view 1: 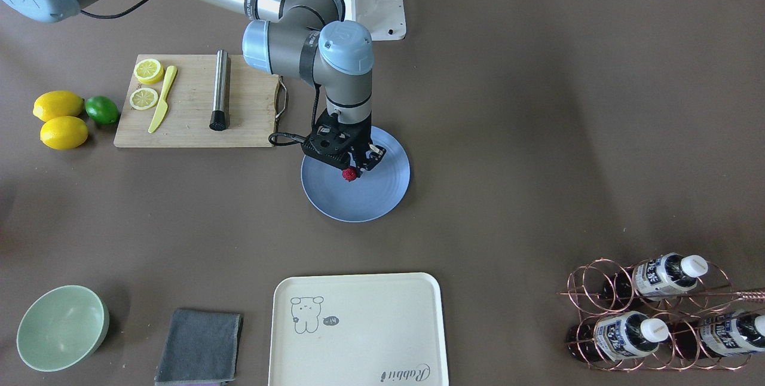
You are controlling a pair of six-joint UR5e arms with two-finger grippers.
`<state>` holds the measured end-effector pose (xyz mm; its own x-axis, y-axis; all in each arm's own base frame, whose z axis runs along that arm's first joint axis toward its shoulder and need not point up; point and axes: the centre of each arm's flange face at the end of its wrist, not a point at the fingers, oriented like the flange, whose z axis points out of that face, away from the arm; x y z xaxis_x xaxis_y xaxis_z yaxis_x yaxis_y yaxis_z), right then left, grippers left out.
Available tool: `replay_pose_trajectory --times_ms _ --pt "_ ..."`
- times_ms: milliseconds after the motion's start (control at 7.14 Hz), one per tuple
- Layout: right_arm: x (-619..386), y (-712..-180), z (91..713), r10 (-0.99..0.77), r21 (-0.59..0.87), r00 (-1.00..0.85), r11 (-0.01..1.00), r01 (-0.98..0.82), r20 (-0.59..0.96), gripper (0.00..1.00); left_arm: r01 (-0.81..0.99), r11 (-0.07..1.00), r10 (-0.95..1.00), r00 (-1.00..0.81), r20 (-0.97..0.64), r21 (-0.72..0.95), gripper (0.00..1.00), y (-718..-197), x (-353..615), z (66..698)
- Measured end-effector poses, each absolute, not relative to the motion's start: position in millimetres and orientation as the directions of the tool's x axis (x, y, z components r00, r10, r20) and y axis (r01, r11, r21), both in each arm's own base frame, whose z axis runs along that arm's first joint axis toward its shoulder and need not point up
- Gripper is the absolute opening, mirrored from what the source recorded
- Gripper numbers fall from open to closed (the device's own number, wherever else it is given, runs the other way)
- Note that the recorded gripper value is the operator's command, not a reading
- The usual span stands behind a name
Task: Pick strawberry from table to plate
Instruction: 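Lower the strawberry onto the blue plate and open the right gripper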
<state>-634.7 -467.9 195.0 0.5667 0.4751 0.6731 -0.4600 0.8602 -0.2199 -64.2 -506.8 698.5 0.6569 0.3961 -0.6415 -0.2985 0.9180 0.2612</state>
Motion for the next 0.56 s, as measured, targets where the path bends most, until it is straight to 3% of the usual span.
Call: replay_pose_trajectory --times_ms 140,280,560 --pt "-637 -466 196 0.473 -0.217 0.570 0.861 -0.460 0.672 0.85 -0.299 0.918 0.396 0.657 -0.641 0.261 0.98 -507 -64 699" --pt "-642 -462 199 0.470 -0.207 0.575 0.862 -0.463 0.670 0.99 -0.298 0.918 0.396 0.657 -0.641 0.261 0.98 -507 -64 698" --pt "-649 -456 201 0.465 -0.190 0.581 0.861 -0.471 0.668 0.99 -0.298 0.918 0.397 0.656 -0.642 0.262 0.98 -507 -64 698"
